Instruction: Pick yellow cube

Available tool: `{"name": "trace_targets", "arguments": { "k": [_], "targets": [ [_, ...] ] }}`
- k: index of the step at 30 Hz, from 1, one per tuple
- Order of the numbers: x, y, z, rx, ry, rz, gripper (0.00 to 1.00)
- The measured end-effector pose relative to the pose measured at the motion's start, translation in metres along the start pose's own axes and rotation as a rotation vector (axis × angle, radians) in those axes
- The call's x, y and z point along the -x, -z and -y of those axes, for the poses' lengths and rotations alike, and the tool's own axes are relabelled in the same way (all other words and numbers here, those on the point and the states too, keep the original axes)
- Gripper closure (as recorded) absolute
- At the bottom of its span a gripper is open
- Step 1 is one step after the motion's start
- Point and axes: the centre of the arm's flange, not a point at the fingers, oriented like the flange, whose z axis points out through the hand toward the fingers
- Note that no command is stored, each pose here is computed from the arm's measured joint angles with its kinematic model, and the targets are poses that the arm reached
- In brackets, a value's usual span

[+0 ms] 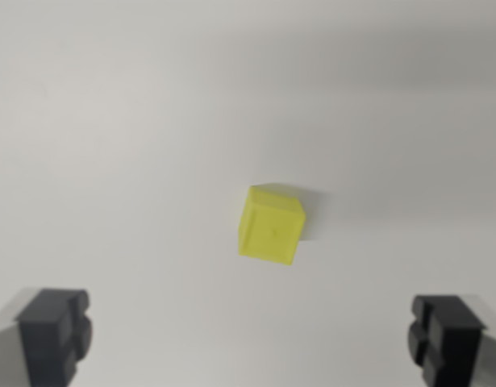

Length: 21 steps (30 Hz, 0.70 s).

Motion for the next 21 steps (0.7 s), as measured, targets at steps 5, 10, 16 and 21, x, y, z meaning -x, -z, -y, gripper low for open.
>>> {"name": "trace_targets", "arguments": {
  "k": [5,10,16,21],
  "targets": [
    [0.0,0.0,0.0,0.0,-0.001,0.0001,0.0],
    [0.002,-0.008,-0.004,-0.001,-0.011,0.0006,0.0],
    [0.005,-0.023,-0.009,-0.003,-0.024,0.0018,0.0],
    [0.008,-0.036,-0.013,-0.005,-0.035,0.0026,0.0]
  ]
}}
